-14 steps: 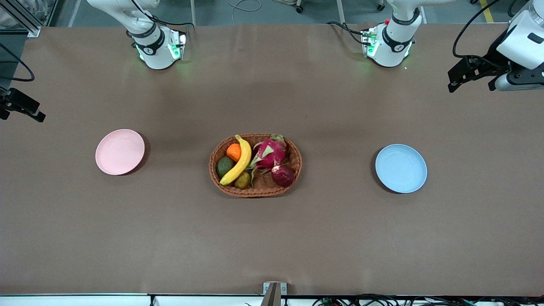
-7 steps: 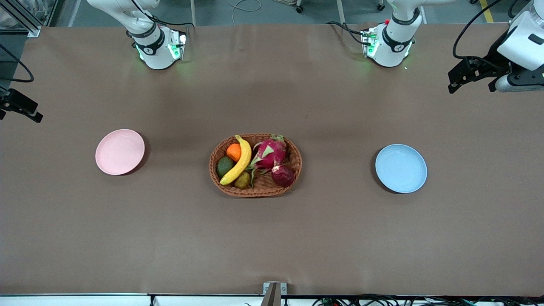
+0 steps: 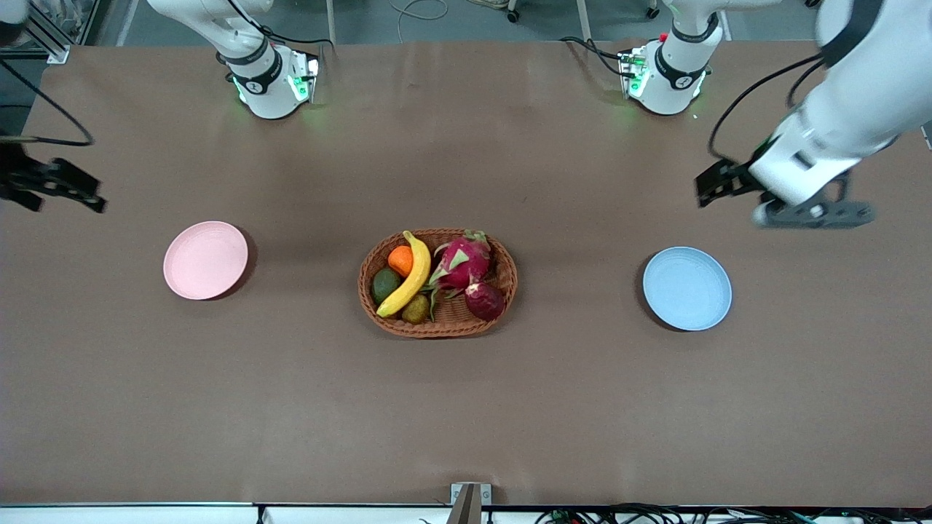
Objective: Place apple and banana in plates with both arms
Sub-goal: 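Reach both grippers down toward the fruit basket, then grasp the banana with the right gripper while the left gripper grasps the apple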
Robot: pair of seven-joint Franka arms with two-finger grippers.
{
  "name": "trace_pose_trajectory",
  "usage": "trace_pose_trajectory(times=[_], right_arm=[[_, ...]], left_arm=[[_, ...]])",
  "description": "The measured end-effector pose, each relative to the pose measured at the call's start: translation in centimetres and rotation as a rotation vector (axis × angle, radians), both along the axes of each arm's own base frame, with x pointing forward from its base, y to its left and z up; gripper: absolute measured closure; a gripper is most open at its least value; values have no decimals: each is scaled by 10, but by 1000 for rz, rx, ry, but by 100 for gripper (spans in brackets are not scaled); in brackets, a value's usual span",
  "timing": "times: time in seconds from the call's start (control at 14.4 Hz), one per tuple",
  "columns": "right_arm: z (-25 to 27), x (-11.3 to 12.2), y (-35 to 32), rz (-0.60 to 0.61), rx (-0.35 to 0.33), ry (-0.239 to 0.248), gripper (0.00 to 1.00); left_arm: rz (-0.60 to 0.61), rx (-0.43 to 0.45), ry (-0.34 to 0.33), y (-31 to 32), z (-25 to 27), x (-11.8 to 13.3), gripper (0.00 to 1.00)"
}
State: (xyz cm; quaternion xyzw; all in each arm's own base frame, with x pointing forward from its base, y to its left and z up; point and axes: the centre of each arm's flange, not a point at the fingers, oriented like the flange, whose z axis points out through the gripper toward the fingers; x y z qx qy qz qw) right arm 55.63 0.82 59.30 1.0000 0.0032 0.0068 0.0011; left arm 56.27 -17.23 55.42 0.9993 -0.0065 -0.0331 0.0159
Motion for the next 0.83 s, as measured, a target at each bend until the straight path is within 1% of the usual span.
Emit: trace_pose_trajectory(times=[0.07,0.21,0.35,0.48,0.69,0.76,0.83], right_arm=[[-18,8,36,3,-3,18,0],[-62,19,115,-34,-18,47,0],[-109,23,192,-100,-33,48,0],[-159,19,254,-164,-48,49,0],[-228,16,311,-285,-70,47,0],[-246,19,321,-338,-71,53,0],[-261,23,328,-393,-60,71,2]], left_arm=[[19,-7,10,-20,-19,6,0],[78,-14,37,-61,-61,14,0],[163,-27,41,-105,-98,18,0],[261,-42,46,-150,-130,17,0],[450,-82,43,-216,-175,14,0],[508,-99,42,-232,-191,13,0],[563,-120,38,-244,-206,15,0]])
